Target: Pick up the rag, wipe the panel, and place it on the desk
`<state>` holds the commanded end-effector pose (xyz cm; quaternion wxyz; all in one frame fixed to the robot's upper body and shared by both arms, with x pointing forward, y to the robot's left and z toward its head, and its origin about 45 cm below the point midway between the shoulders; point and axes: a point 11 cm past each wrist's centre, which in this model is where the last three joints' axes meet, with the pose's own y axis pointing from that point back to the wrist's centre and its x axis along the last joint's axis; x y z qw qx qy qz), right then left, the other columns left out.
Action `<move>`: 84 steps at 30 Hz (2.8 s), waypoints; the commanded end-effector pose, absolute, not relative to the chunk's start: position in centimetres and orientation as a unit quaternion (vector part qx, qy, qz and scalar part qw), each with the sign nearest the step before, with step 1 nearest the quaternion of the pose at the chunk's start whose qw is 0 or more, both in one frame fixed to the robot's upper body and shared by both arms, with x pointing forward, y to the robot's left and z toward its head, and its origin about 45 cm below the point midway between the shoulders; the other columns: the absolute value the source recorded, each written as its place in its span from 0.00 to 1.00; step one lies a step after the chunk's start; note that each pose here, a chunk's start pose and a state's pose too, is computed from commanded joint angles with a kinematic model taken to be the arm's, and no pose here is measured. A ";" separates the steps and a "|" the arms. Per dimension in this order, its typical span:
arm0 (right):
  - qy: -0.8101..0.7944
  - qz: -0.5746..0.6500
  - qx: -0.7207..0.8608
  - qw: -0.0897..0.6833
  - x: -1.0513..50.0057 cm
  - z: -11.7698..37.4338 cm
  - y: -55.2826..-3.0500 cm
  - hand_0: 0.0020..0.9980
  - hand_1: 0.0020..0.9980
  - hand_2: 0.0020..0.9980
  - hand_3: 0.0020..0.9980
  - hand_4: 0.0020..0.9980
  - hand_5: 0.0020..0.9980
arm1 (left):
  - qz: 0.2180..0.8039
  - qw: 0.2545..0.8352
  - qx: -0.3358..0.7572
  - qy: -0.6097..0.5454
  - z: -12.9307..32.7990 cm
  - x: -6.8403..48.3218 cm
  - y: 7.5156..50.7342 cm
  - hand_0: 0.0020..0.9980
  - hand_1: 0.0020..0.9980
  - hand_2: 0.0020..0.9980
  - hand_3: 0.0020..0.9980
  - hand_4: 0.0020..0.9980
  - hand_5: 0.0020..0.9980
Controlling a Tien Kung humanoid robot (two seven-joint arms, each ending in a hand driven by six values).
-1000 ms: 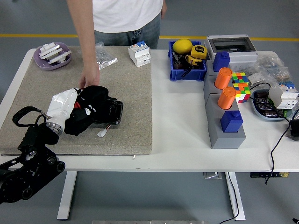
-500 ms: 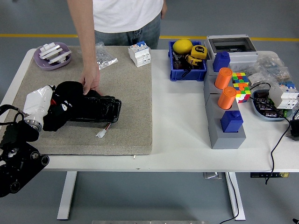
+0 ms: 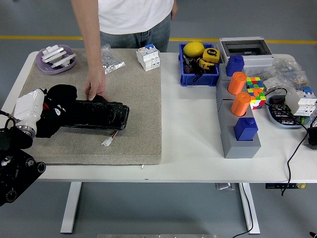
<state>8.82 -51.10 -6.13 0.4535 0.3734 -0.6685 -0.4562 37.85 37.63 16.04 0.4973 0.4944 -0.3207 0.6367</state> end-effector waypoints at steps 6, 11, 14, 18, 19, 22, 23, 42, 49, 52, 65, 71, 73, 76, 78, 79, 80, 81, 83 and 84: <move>-0.669 -0.455 0.374 0.453 8.9 -6.1 -51.1 0.71 0.58 0.65 0.65 1.00 0.58 | 0.631 0.508 0.491 -0.320 15.8 37.8 36.7 0.31 0.17 0.47 0.45 0.35 0.00; -0.669 -0.455 0.374 0.454 9.0 -6.0 -51.2 0.71 0.58 0.65 0.65 1.00 0.58 | 0.620 0.531 0.475 -0.330 15.9 37.8 34.2 0.31 0.17 0.47 0.45 0.35 0.00; -0.669 -0.455 0.373 0.454 9.0 -6.0 -51.2 0.71 0.58 0.65 0.65 1.00 0.58 | 0.608 0.547 0.467 -0.338 15.9 37.7 32.4 0.31 0.17 0.47 0.45 0.35 0.00; -0.669 -0.455 0.373 0.454 8.9 -6.0 -51.2 0.71 0.58 0.65 0.65 1.00 0.58 | 0.587 0.569 0.458 -0.349 15.7 37.3 30.0 0.31 0.17 0.48 0.45 0.36 0.00; -0.669 -0.455 0.374 0.454 9.0 -6.0 -51.2 0.71 0.58 0.65 0.65 1.00 0.58 | 0.583 0.573 0.457 -0.351 15.6 37.2 29.5 0.31 0.17 0.48 0.45 0.36 0.00; -0.669 -0.455 0.374 0.453 8.9 -6.0 -51.2 0.71 0.58 0.65 0.65 1.00 0.58 | 0.569 0.587 0.454 -0.355 15.2 36.8 28.1 0.31 0.17 0.48 0.45 0.36 0.00; -0.669 -0.455 0.373 0.454 8.9 -6.0 -51.3 0.71 0.58 0.65 0.65 1.00 0.58 | 0.564 0.592 0.453 -0.357 15.1 36.6 27.6 0.31 0.17 0.48 0.45 0.36 0.00; -0.668 -0.455 0.373 0.456 8.8 -6.0 -51.3 0.71 0.58 0.65 0.65 1.00 0.58 | 0.522 0.641 0.426 -0.368 14.7 35.3 21.9 0.31 0.18 0.48 0.46 0.37 0.00; -0.667 -0.455 0.375 0.456 8.9 -6.0 -51.2 0.71 0.58 0.65 0.65 1.00 0.58 | 0.524 0.639 0.428 -0.366 14.6 35.3 22.1 0.31 0.18 0.48 0.46 0.37 0.00; -0.667 -0.455 0.374 0.457 8.9 -6.0 -51.2 0.71 0.58 0.65 0.65 1.00 0.59 | 0.527 0.633 0.435 -0.364 14.4 35.6 22.7 0.31 0.18 0.48 0.46 0.37 0.00; -0.666 -0.456 0.374 0.456 8.8 -6.1 -51.2 0.71 0.58 0.65 0.65 1.00 0.58 | 0.566 0.586 0.468 -0.342 14.3 37.1 27.7 0.31 0.18 0.48 0.46 0.37 0.00; -0.666 -0.456 0.375 0.456 8.8 -6.1 -51.2 0.71 0.58 0.65 0.65 1.00 0.58 | 0.583 0.564 0.481 -0.333 14.5 37.7 30.0 0.31 0.18 0.48 0.46 0.38 0.00; -0.667 -0.456 0.375 0.456 8.8 -6.1 -51.2 0.71 0.58 0.65 0.65 1.00 0.58 | 0.589 0.555 0.486 -0.331 14.6 37.9 30.9 0.31 0.18 0.48 0.46 0.38 0.00; -0.667 -0.455 0.375 0.455 8.8 -6.0 -51.2 0.71 0.58 0.65 0.65 1.00 0.58 | 0.598 0.542 0.492 -0.327 14.8 38.2 32.3 0.31 0.18 0.48 0.46 0.38 0.00; -0.667 -0.456 0.375 0.455 8.9 -6.0 -51.2 0.71 0.58 0.65 0.65 1.00 0.58 | 0.602 0.536 0.496 -0.324 14.9 38.3 33.0 0.31 0.18 0.48 0.46 0.38 0.00; -0.667 -0.456 0.375 0.455 8.9 -6.0 -51.2 0.71 0.58 0.65 0.65 1.00 0.58 | 0.607 0.529 0.498 -0.322 15.1 38.4 33.8 0.31 0.18 0.48 0.46 0.38 0.00; -0.667 -0.456 0.375 0.455 8.9 -6.0 -51.2 0.71 0.58 0.65 0.65 1.00 0.58 | 0.611 0.524 0.500 -0.319 15.1 38.4 34.3 0.31 0.18 0.48 0.46 0.38 0.00; -0.667 -0.456 0.375 0.455 8.9 -6.0 -51.2 0.71 0.58 0.65 0.65 1.00 0.58 | 0.614 0.520 0.501 -0.318 15.3 38.5 34.7 0.31 0.18 0.48 0.46 0.38 0.00; -0.667 -0.456 0.374 0.455 8.9 -6.0 -51.2 0.71 0.58 0.65 0.65 1.00 0.58 | 0.623 0.511 0.502 -0.314 15.5 38.6 35.6 0.31 0.18 0.48 0.46 0.38 0.00; -0.667 -0.456 0.374 0.455 8.9 -6.0 -51.2 0.71 0.58 0.65 0.65 1.00 0.58 | 0.627 0.508 0.502 -0.311 15.6 38.7 35.9 0.31 0.18 0.48 0.46 0.38 0.00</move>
